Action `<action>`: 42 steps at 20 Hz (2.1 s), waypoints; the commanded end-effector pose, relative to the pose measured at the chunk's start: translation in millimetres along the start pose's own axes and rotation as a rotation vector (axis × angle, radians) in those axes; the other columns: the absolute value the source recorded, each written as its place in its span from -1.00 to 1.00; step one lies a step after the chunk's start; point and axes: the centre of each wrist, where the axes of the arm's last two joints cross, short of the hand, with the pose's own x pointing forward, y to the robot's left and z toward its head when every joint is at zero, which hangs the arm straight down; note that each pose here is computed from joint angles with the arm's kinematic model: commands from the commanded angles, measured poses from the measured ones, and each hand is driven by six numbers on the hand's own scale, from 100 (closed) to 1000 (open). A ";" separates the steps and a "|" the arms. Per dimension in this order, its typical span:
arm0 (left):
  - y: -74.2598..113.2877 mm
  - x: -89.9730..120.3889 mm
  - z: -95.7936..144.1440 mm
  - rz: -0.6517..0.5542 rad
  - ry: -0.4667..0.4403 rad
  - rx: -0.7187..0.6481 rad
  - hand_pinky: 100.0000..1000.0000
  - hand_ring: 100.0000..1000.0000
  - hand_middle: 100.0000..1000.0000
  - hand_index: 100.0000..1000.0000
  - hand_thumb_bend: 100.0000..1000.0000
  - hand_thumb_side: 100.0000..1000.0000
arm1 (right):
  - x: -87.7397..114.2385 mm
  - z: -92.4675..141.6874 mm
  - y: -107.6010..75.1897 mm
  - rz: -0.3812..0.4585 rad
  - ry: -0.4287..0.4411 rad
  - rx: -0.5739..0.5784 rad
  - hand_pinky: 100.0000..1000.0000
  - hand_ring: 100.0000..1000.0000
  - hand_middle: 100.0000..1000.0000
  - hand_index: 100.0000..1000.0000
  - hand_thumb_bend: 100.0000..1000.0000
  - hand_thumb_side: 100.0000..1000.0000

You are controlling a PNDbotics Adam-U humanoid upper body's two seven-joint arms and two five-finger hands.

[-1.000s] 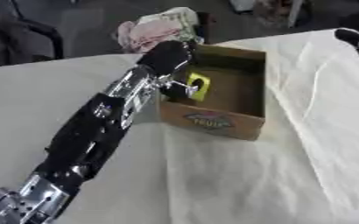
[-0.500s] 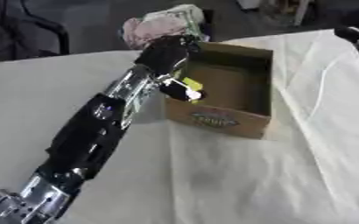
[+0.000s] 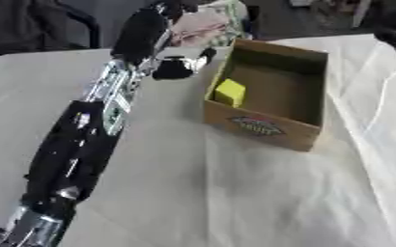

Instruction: Pick up objects on the table and place them in the box.

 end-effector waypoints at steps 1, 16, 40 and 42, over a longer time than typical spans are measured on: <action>15.5 6.4 5.5 0.053 -0.011 0.126 -0.13 0.30 0.31 0.63 -0.39 0.35 | 4.4 -3.0 -6.5 0.040 -0.020 -0.020 0.63 0.59 0.30 0.78 -1.00 -0.08; 3.5 65.8 103.9 0.387 0.294 0.157 -0.24 0.27 0.28 0.66 -0.52 0.42 | -0.2 3.7 -4.7 0.055 0.008 -0.051 0.64 0.59 0.29 0.78 -1.00 -0.07; 30.5 61.0 112.3 0.778 0.381 0.253 -0.26 0.22 0.24 0.64 -0.53 0.42 | -3.7 7.3 -2.9 0.046 0.027 -0.042 0.64 0.59 0.28 0.78 -1.00 -0.07; 31.1 58.4 113.3 0.810 0.386 0.258 -0.26 0.22 0.24 0.64 -0.53 0.42 | -4.0 7.9 -2.8 0.047 0.028 -0.040 0.64 0.59 0.28 0.78 -1.00 -0.07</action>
